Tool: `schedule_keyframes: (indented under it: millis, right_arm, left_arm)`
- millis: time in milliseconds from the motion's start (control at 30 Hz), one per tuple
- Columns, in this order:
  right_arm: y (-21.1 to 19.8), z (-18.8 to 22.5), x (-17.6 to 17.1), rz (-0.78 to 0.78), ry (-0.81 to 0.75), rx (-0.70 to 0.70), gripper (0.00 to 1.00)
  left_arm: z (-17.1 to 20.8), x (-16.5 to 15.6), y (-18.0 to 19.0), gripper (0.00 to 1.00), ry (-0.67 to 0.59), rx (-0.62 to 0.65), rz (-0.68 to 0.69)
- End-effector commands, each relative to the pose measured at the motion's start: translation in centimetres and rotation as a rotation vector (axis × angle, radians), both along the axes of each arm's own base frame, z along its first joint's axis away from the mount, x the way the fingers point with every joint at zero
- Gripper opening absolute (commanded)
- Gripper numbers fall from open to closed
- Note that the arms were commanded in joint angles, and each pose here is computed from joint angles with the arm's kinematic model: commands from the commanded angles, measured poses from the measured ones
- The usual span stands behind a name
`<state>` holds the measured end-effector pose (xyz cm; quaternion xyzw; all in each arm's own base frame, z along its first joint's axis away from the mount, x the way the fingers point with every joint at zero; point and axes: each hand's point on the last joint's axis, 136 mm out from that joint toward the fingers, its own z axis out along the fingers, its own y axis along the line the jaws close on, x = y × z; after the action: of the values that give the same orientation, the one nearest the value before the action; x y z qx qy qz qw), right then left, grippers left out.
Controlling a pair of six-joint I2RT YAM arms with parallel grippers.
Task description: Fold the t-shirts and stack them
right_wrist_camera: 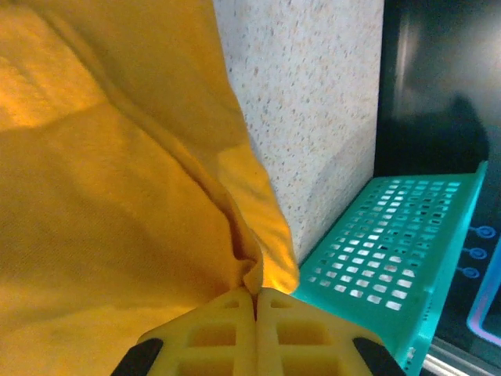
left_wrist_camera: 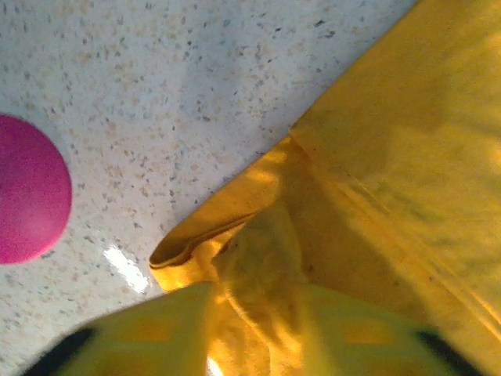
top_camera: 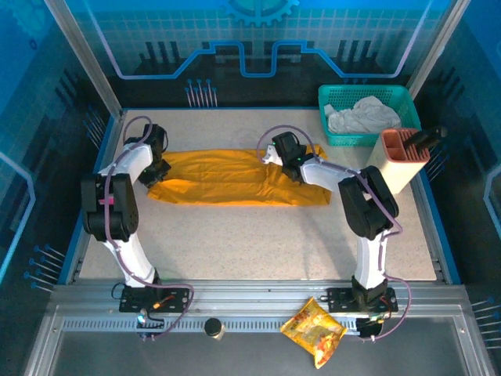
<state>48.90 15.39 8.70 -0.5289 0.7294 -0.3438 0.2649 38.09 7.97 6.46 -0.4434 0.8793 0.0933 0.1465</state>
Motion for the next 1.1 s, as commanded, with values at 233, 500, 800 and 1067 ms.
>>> schedule_keyframes:
  millis: [233, 500, 800, 1067]
  right_arm:
    - [-2.5, 2.7, 3.1, -0.253, -0.166, 0.156, 0.53]
    - [-2.5, 8.6, 2.0, -0.362, -0.245, 0.401, 0.66]
    - [-1.5, 13.1, -3.1, -0.307, -0.231, 0.607, 0.65]
    - [-1.4, 14.6, -6.1, -0.245, -0.224, 0.708, 0.63]
  left_arm:
    - [1.3, 1.4, -0.2, 0.73, -0.034, -0.005, -0.02]
    - [2.5, 2.4, -0.7, 0.78, -0.053, -0.029, -0.058]
    - [2.7, -1.2, -2.1, 0.76, 0.102, -0.049, -0.094]
    - [0.5, -1.1, -2.3, 0.76, 0.202, -0.074, -0.052]
